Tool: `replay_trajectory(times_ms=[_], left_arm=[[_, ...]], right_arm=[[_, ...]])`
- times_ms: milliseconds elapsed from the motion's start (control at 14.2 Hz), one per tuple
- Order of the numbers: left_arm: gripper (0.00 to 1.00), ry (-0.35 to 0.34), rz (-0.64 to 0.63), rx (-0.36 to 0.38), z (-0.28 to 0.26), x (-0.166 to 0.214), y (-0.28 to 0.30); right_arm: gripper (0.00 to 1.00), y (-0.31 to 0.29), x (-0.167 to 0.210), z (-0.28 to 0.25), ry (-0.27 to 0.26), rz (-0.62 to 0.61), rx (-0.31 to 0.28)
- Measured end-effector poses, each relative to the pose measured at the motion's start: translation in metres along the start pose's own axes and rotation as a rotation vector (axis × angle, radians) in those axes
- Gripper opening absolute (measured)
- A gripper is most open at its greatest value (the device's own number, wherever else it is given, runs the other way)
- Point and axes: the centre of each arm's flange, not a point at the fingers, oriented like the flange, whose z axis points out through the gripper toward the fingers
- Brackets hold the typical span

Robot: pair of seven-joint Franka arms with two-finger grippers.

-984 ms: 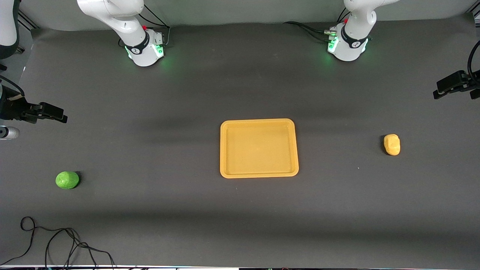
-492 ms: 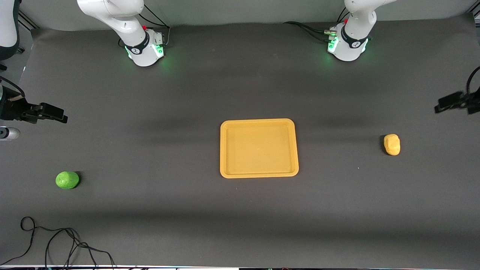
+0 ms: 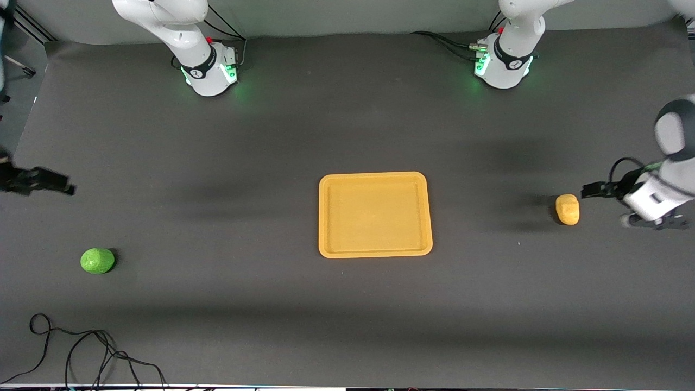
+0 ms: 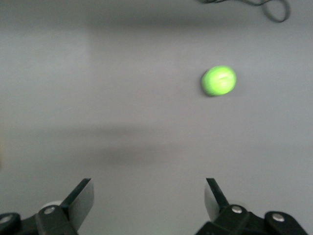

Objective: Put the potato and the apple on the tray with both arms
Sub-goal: 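Grasp the yellow potato with the left gripper while the right gripper reaches the apple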

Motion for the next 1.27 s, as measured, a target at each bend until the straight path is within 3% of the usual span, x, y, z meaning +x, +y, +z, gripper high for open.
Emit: replay_trajectory(times_ms=[281,492,703,773,914,1266], left_arm=[[0.95,-0.055,0.002,-0.037,0.080,0.005,-0.005],[0.95,-0.099,0.034,-0.025,0.115,0.007,-0.006],[0.93,-0.124,0.066,-0.005,0.143,0.009,-0.007],[0.89,-0.125,0.069,-0.003,0.146,0.009,-0.007],[0.65,-0.114,0.070,0.002,0.141,0.012,-0.008],[0.62,-0.086,-0.004,0.032,0.068,0.035,0.027]], right_arm=[[1.00,0.104,0.027,0.032,0.004,-0.041,-0.010],[1.00,0.110,0.041,0.049,-0.001,-0.057,0.004],[1.00,0.095,0.066,0.088,0.042,-0.075,0.035],[1.00,0.095,0.074,0.111,0.054,-0.076,0.039],[1.00,0.102,0.085,0.165,0.068,-0.079,0.034],[1.00,0.106,0.093,0.254,0.086,-0.058,0.068]])
